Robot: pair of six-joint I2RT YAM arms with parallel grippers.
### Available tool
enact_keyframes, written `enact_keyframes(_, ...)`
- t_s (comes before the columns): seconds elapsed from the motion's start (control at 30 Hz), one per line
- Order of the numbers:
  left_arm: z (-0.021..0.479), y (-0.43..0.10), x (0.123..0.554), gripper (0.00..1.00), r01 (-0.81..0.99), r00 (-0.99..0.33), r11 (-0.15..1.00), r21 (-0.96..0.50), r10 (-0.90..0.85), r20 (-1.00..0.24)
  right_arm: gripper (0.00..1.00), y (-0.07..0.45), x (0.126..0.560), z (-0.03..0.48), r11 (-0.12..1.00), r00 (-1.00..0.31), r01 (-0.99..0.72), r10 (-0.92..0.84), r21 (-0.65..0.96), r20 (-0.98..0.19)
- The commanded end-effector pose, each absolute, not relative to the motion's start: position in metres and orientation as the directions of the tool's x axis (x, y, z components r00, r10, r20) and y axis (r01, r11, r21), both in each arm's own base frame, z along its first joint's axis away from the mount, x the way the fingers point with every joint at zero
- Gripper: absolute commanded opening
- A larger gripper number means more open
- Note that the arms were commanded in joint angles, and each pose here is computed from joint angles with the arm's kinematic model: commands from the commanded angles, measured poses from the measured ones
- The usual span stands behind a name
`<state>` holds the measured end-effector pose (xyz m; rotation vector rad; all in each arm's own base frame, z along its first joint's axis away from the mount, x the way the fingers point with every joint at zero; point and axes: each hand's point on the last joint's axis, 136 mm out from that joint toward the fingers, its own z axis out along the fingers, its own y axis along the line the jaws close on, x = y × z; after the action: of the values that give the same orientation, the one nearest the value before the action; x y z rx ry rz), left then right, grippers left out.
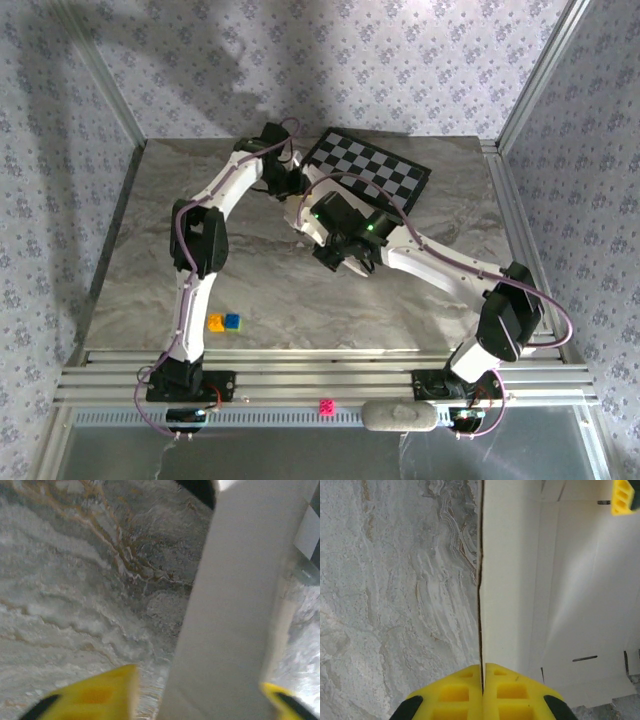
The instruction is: Fold the paper box
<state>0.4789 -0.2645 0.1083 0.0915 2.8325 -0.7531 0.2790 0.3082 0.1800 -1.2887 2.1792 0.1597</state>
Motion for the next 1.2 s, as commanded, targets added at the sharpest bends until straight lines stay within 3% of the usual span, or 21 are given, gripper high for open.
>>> enact_keyframes(0.0,0.126,-0.263,0.489,0.07,0.166,-0.955,0.872,-0.460,0.026,-0.296,0.00,0.303,0.275,0.196,0.539,-0.360,-0.825,-0.734,-0.172,-0.576)
enact_keyframes(0.03,0.132,-0.263,0.489,0.00,0.177,-0.948,0.873,-0.455,0.028,-0.316,0.00,0.302,0.276,0.197,0.544,-0.364,-0.821,-0.731,-0.171,-0.577)
enact_keyframes(0.13,0.161,-0.259,0.494,0.00,0.220,-0.914,0.873,-0.435,0.028,-0.406,0.01,0.296,0.280,0.207,0.591,-0.391,-0.786,-0.702,-0.181,-0.595)
enact_keyframes(0.17,0.175,-0.258,0.495,0.00,0.242,-0.892,0.871,-0.427,0.026,-0.452,0.09,0.292,0.282,0.213,0.622,-0.414,-0.764,-0.678,-0.174,-0.607)
enact_keyframes(0.3,0.231,-0.258,0.499,0.00,0.376,-0.739,0.840,-0.391,0.017,-0.674,0.57,0.268,0.297,0.265,0.791,-0.488,-0.597,-0.492,-0.136,-0.721)
enact_keyframes(0.43,0.274,-0.266,0.486,0.00,0.540,-0.551,0.765,-0.351,0.005,-0.835,0.88,0.233,0.313,0.337,0.926,-0.462,-0.375,-0.140,0.050,-0.876)
enact_keyframes(0.5,0.278,-0.268,0.477,0.00,0.587,-0.510,0.740,-0.329,0.022,-0.860,0.89,0.209,0.324,0.360,0.944,-0.468,-0.243,0.089,0.225,-0.879)
enact_keyframes(0.57,0.274,-0.269,0.469,0.00,0.615,-0.499,0.722,-0.318,0.044,-0.865,0.84,0.190,0.337,0.363,0.902,-0.503,-0.121,0.305,0.415,-0.809)
enact_keyframes(0.67,0.271,-0.268,0.459,0.00,0.636,-0.472,0.705,-0.315,0.033,-0.881,0.77,0.162,0.362,0.340,0.705,-0.555,0.150,0.640,0.693,-0.531)
enact_keyframes(0.73,0.272,-0.267,0.453,0.00,0.653,-0.434,0.695,-0.300,0.020,-0.900,0.76,0.161,0.377,0.320,0.526,-0.561,0.304,0.772,0.794,-0.297)
enact_keyframes(0.8,0.274,-0.266,0.448,0.00,0.675,-0.392,0.687,-0.271,0.023,-0.920,0.76,0.173,0.395,0.308,0.376,-0.569,0.381,0.816,0.845,-0.106)
enact_keyframes(0.93,0.272,-0.273,0.432,0.00,0.737,-0.335,0.644,-0.207,0.083,-0.938,0.75,0.193,0.426,0.307,0.176,-0.539,0.447,0.835,0.877,0.108)
enact_keyframes(1.17,0.269,-0.280,0.408,0.00,0.792,-0.249,0.600,-0.109,0.155,-0.956,0.80,0.219,0.450,0.286,0.168,-0.574,0.611,0.767,0.773,0.287)
